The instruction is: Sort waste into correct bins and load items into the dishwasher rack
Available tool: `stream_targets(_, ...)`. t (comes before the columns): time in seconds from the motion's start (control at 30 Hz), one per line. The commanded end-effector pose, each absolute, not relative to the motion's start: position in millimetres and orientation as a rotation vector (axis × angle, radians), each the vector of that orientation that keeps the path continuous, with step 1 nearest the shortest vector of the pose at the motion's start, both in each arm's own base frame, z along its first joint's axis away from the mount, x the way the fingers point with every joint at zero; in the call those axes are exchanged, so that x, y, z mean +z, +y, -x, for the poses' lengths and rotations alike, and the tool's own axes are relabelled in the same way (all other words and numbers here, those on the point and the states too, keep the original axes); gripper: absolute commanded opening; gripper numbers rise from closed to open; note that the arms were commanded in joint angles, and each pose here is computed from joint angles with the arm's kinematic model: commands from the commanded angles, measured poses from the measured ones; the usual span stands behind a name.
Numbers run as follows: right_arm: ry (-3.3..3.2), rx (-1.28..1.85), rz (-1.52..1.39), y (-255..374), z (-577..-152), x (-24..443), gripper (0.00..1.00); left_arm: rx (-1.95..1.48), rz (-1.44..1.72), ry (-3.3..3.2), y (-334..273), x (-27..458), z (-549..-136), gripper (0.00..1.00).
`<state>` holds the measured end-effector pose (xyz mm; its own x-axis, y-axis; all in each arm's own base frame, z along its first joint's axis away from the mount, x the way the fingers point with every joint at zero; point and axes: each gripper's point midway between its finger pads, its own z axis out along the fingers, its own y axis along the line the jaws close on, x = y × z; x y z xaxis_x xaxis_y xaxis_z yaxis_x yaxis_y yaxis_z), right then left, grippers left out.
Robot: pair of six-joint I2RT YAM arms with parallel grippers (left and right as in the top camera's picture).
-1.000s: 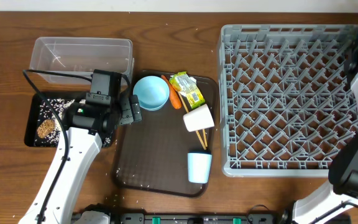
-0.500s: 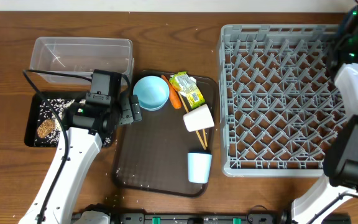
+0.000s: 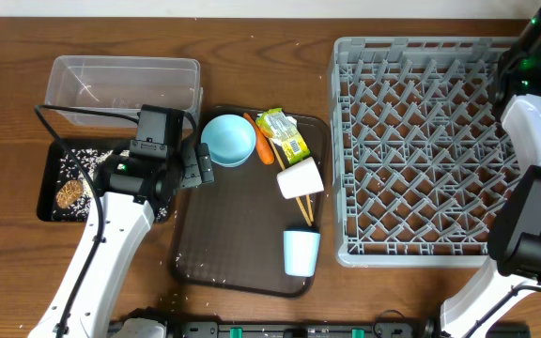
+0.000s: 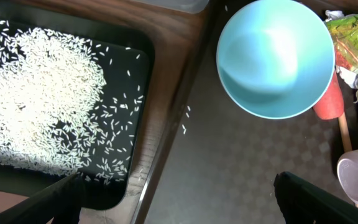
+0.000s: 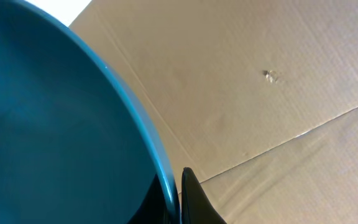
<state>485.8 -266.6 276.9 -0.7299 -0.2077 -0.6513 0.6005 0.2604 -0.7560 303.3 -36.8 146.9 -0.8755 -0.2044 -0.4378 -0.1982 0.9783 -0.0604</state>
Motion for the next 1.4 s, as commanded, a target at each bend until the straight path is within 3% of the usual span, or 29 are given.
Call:
stream_targets(0.0, 1.884, -1.581, -0.338, -267, -485, 277, 0.01, 0.003, 0.269, 2.666, -34, 147, -303, 0.98)
stream_targets(0.5, 1.987, -1.461, -0.306, -245, -494, 245, 0.01, 0.003, 0.269, 2.666, -34, 147, -303, 0.98)
stream_targets(0.93, 2.091, -1.342, -0.034, -149, -522, 217, 0.01, 0.003, 0.269, 2.666, -34, 147, -303, 0.98)
stream_targets(1.0, 2.112, -1.308, 0.004, -133, -524, 210, 0.2, 0.003, 0.269, 2.666, -34, 147, -303, 0.98)
stream_targets(1.07, 2.114, -1.282, 0.018, -119, -526, 207, 0.54, 0.003, 0.269, 2.666, -34, 147, -303, 0.98)
stream_targets(1.1, 2.112, -1.271, 0.022, -113, -527, 206, 0.64, 0.003, 0.269, 2.666, -34, 147, -303, 0.98)
stream_targets(1.2, 2.099, -1.247, 0.022, -102, -530, 207, 0.82, 0.003, 0.269, 2.666, -34, 147, -303, 0.98)
stream_targets(1.37, 2.087, -1.235, 0.013, -98, -530, 211, 0.95, 0.003, 0.269, 2.666, -34, 147, -303, 0.98)
